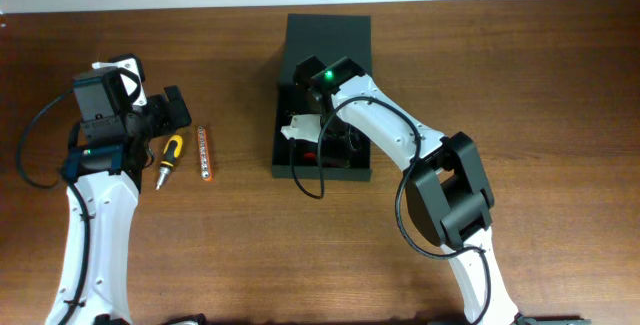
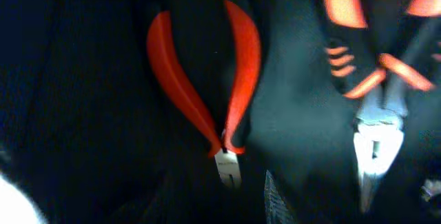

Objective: Pack container
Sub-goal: 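Release the red pliers into the box and withdraw the right arm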

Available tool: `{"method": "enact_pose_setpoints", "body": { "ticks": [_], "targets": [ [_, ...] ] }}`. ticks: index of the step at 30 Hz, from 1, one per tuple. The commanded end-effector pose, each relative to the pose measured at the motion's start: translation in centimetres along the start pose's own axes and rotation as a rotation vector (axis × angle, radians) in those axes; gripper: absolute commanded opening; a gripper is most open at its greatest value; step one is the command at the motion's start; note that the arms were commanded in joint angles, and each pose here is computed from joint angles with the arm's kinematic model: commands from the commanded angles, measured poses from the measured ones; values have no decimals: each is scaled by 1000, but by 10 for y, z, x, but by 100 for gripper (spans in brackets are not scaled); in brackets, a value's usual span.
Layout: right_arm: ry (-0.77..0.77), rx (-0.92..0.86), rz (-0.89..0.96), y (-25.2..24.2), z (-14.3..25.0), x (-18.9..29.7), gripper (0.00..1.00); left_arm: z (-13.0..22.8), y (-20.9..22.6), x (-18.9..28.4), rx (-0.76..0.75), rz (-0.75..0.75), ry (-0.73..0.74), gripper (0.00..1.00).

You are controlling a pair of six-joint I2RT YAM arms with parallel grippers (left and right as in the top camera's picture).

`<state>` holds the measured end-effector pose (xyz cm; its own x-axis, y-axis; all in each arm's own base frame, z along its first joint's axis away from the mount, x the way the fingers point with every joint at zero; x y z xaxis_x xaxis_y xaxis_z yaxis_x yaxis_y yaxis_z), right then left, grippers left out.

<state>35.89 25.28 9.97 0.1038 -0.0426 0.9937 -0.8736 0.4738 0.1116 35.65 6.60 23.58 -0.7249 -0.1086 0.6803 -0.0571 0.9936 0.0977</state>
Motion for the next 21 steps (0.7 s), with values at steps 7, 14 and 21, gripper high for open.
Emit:
{"method": "enact_pose_setpoints", "body": {
  "ticks": [7,14,21],
  "targets": [
    [-338,-113,255,4,1,161,41,-7,4,3,13,-11,-18,99],
    [-550,-413,320,-21,44,236,44,-7,4,3,13,-10,-19,99],
    [-674,-919,288,-93,127,267,56,-4,-8,3,14,89,-9,99]
  ]
}}
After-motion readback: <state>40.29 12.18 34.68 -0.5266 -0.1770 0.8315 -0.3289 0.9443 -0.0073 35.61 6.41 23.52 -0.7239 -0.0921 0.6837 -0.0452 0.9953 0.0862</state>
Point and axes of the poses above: each gripper's point midway between its finger pads, its own x axis back along the fingers, its own y axis along the line the jaws close on, z = x × y, the point moved 6 cm from there along x, back along the fingers, and after that the axes turned 14 degrees about -x, right-handed, at the moved point
